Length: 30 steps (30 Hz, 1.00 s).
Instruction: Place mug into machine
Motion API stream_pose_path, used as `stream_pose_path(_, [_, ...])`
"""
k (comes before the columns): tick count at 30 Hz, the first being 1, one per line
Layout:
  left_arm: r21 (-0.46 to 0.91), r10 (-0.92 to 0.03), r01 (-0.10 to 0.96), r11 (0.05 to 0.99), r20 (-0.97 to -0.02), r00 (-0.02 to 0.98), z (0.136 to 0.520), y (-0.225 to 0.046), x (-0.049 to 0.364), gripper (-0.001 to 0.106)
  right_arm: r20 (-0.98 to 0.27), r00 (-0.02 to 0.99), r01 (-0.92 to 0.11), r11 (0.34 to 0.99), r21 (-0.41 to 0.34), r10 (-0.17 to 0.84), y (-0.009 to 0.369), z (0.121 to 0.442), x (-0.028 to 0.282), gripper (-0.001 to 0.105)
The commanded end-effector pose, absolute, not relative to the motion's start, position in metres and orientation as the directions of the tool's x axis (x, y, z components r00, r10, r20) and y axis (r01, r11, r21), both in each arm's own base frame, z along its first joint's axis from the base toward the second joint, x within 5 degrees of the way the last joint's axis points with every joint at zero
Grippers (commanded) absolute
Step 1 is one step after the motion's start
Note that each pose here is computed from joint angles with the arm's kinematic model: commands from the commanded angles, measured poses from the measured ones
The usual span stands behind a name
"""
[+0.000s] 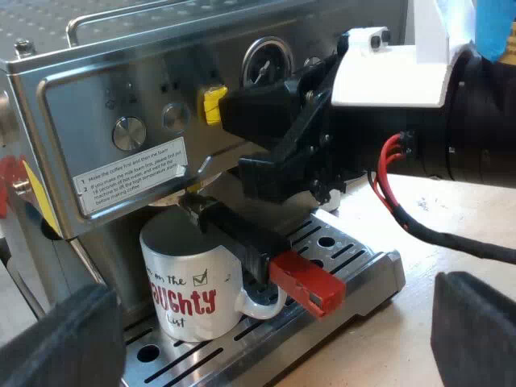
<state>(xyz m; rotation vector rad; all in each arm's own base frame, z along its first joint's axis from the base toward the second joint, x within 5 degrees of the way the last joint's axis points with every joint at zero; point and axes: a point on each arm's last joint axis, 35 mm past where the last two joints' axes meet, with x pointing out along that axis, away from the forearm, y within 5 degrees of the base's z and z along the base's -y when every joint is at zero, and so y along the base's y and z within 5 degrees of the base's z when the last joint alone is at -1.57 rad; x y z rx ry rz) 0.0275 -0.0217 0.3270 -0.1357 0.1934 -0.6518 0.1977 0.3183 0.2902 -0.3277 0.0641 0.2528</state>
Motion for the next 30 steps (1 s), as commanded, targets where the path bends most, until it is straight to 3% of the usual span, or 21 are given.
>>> stream_pose_path(1, [-0.186,-0.617,0.593,0.784,-0.124,0.777,0.329,-0.020,0.025,0.078,-0.088,0.980,-0.199,0.935,-0.294,0.181,0.310,0.291,0.221,0.000])
stream_pose_path(7, [-0.185,-0.618,0.594,0.783,-0.115,0.778,0.330,-0.020,0.025,0.078,-0.109,0.973,-0.226,0.921,-0.318,0.201,0.312,0.291,0.213,0.000])
stream_pose_path(11, [-0.185,-0.618,0.595,0.782,-0.109,0.778,0.331,-0.021,0.025,0.078,-0.182,0.949,-0.308,0.871,-0.382,0.256,0.313,0.300,0.182,0.000])
stream_pose_path(14, [-0.185,-0.618,0.595,0.782,-0.108,0.779,0.331,-0.021,0.025,0.078,-0.237,0.925,-0.366,0.866,-0.341,0.297,0.307,0.310,0.157,0.002])
stream_pose_path(16, [-0.185,-0.618,0.595,0.782,-0.108,0.779,0.331,-0.021,0.025,0.078,-0.267,0.909,-0.396,0.861,-0.319,0.319,0.303,0.314,0.144,0.011])
stream_pose_path(18, [-0.184,-0.618,0.596,0.782,-0.106,0.779,0.331,-0.021,0.025,0.078,-0.321,0.875,-0.451,0.850,-0.271,0.362,0.293,0.320,0.133,0.032])
stream_pose_path(19, [-0.184,-0.618,0.596,0.782,-0.104,0.779,0.332,-0.021,0.025,0.078,-0.332,0.866,-0.465,0.846,-0.261,0.373,0.292,0.321,0.132,0.037])
stream_pose_path(20, [-0.184,-0.619,0.597,0.781,-0.098,0.779,0.332,-0.021,0.026,0.078,-0.358,0.847,-0.494,0.832,-0.254,0.394,0.286,0.324,0.127,0.051])
stream_pose_path(22, [-0.183,-0.619,0.598,0.780,-0.090,0.780,0.333,-0.021,0.026,0.078,-0.371,0.844,-0.495,0.827,-0.265,0.387,0.278,0.329,0.124,0.065])
stream_pose_path(24, [-0.183,-0.619,0.599,0.780,-0.086,0.780,0.334,-0.021,0.026,0.078,-0.385,0.836,-0.510,0.813,-0.282,0.390,0.268,0.335,0.121,0.069])
stream_pose_path(30, [-0.255,-0.614,0.588,0.768,-0.032,0.788,0.348,-0.025,0.033,0.078,-0.388,0.821,-0.554,0.746,-0.370,0.418,0.242,0.355,0.120,0.068])
